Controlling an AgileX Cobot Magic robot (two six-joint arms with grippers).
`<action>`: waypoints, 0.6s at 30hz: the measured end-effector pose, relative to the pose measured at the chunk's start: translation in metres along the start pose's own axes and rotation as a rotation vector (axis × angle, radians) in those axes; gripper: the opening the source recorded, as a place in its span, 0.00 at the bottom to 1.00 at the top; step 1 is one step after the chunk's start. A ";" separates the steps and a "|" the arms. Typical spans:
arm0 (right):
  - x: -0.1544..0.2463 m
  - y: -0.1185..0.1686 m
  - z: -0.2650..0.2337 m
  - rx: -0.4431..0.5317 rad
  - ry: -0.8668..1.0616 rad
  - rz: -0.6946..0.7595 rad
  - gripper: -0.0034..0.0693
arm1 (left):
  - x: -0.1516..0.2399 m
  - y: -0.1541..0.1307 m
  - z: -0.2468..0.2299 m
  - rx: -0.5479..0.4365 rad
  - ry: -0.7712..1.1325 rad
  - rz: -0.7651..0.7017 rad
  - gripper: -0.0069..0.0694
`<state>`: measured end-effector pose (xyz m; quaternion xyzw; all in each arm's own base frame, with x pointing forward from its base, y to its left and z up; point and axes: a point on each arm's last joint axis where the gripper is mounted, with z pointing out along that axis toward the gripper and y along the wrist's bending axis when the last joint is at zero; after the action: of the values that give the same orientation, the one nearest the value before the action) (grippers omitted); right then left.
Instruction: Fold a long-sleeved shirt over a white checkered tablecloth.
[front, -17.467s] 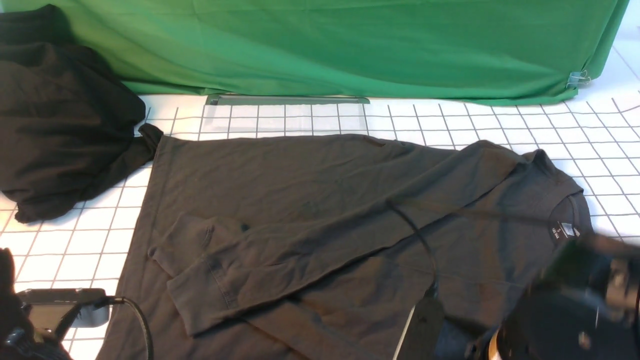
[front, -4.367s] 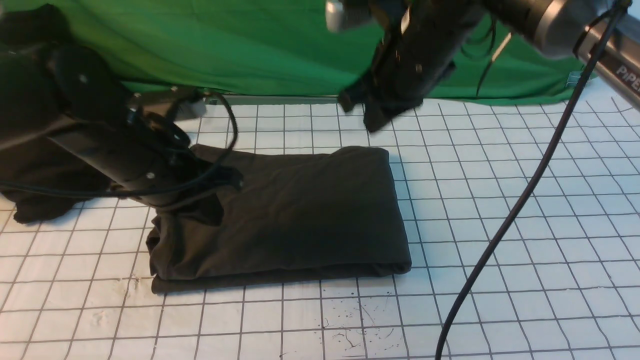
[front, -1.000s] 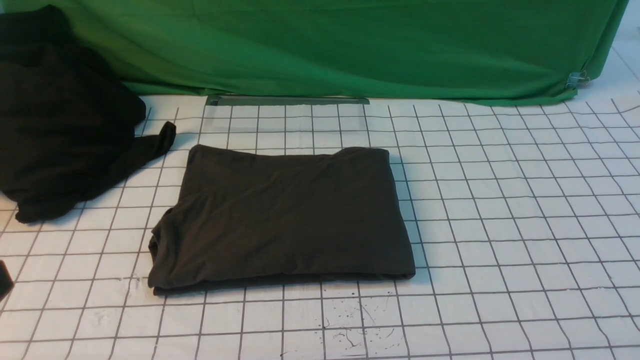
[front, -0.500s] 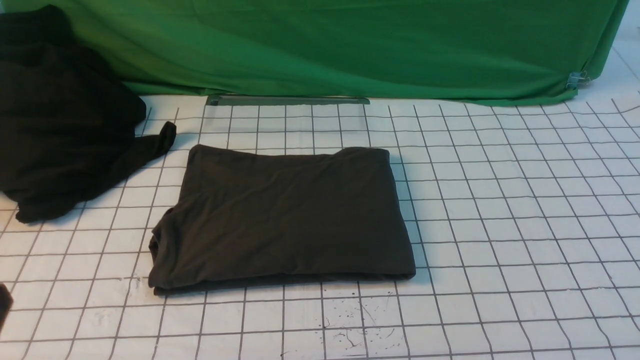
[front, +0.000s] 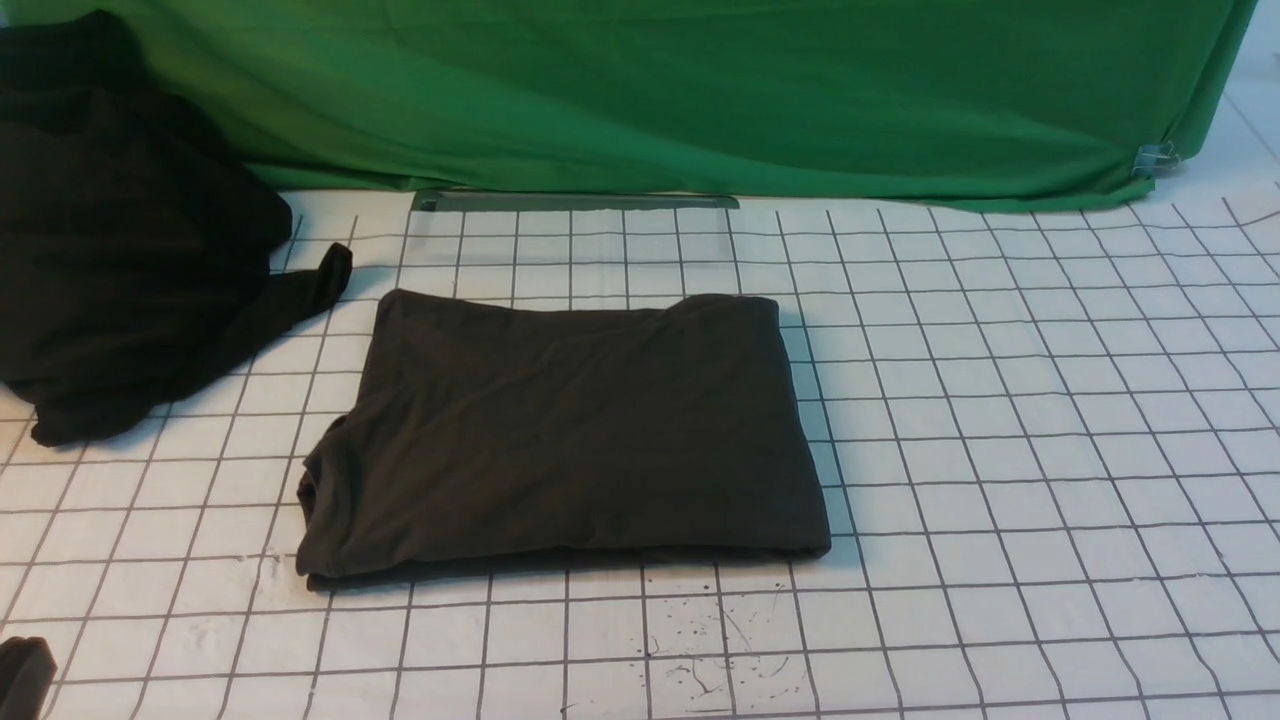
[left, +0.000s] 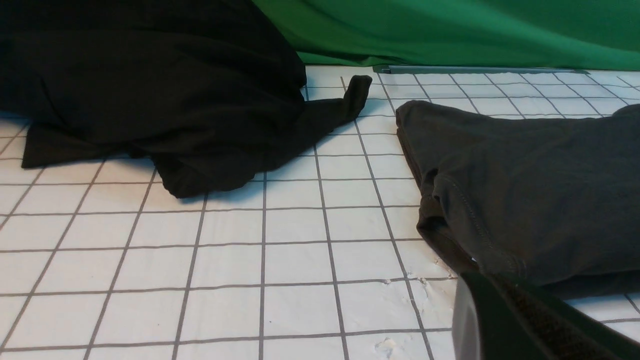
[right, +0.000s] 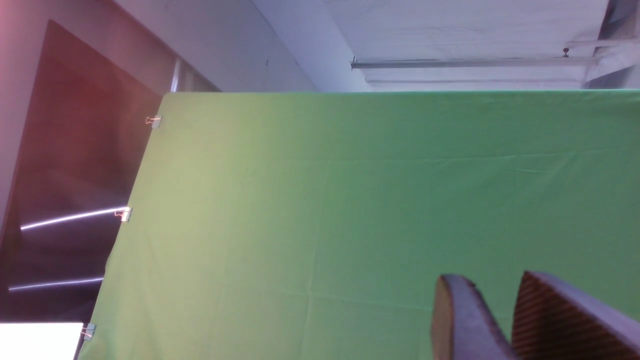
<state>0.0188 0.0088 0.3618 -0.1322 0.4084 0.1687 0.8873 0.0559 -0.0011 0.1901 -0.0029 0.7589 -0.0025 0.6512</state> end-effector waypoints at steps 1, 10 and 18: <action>0.000 0.000 0.000 0.000 0.000 0.000 0.28 | 0.000 0.000 0.000 0.000 -0.001 0.000 0.09; 0.000 0.000 0.000 0.000 0.000 0.000 0.30 | 0.000 0.000 0.000 0.000 -0.001 0.001 0.09; 0.000 0.000 0.000 0.000 0.001 0.014 0.31 | 0.000 0.000 0.000 0.000 -0.001 0.001 0.10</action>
<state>0.0188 0.0088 0.3617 -0.1295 0.4096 0.1747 0.8860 0.0560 -0.0011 0.1902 -0.0024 0.7587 -0.0020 0.6514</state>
